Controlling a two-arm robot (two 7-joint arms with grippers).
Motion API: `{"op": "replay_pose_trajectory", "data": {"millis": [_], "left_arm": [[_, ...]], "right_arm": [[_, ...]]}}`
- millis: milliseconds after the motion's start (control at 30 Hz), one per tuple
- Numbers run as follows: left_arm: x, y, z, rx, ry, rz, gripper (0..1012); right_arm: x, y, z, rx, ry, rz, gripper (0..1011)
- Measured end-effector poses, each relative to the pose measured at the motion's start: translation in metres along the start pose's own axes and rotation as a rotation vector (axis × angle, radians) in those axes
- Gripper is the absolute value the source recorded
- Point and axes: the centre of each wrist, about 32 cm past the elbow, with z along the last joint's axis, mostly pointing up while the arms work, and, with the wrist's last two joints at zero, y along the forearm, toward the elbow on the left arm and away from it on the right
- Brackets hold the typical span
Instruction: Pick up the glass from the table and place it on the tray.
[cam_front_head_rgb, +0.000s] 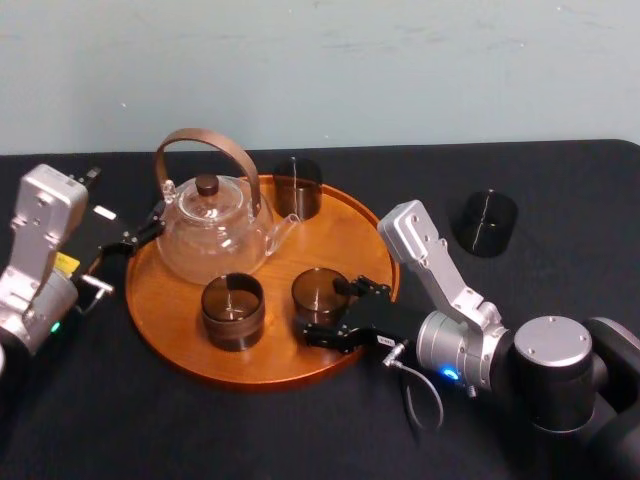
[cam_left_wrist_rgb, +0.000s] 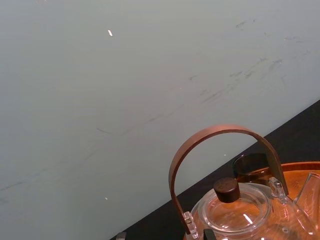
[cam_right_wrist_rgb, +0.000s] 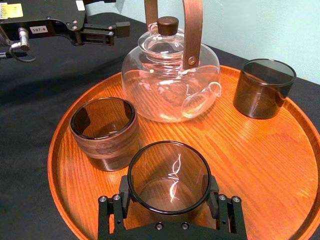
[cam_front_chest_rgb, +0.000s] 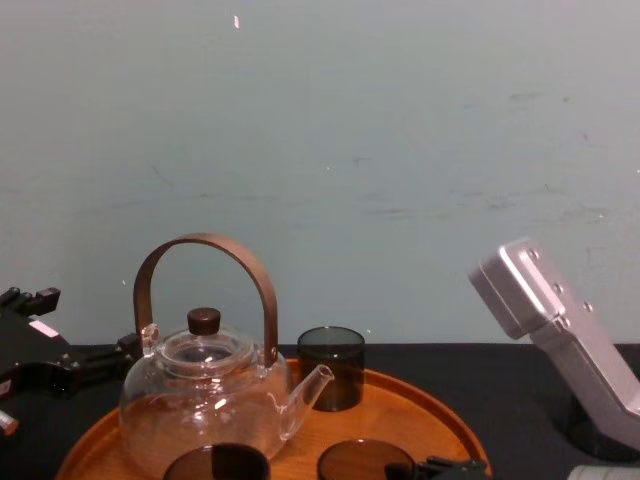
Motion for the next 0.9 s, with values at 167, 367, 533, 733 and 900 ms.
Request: {"op": "replay_pose_trajectory", "data": {"millis": [167, 367, 533, 733, 900], "left_arm": [[0.0000, 0.000, 0.000, 0.000, 0.000, 0.000, 1001], [0.0000, 0.000, 0.000, 0.000, 0.000, 0.000, 1001], [0.0000, 0.000, 0.000, 0.000, 0.000, 0.000, 1001], [0.0000, 0.000, 0.000, 0.000, 0.000, 0.000, 1001], [0.0000, 0.000, 0.000, 0.000, 0.000, 0.000, 1001]], "right_arm": [[0.0000, 0.000, 0.000, 0.000, 0.000, 0.000, 902], [0.0000, 0.000, -0.001, -0.005, 0.001, -0.001, 958], [-0.0001, 0.000, -0.001, -0.005, 0.001, -0.002, 1002], [-0.0010, -0.004, 0.000, 0.005, -0.004, -0.003, 1002], [-0.0039, -0.011, 0.003, 0.023, -0.025, -0.016, 1002]]}}
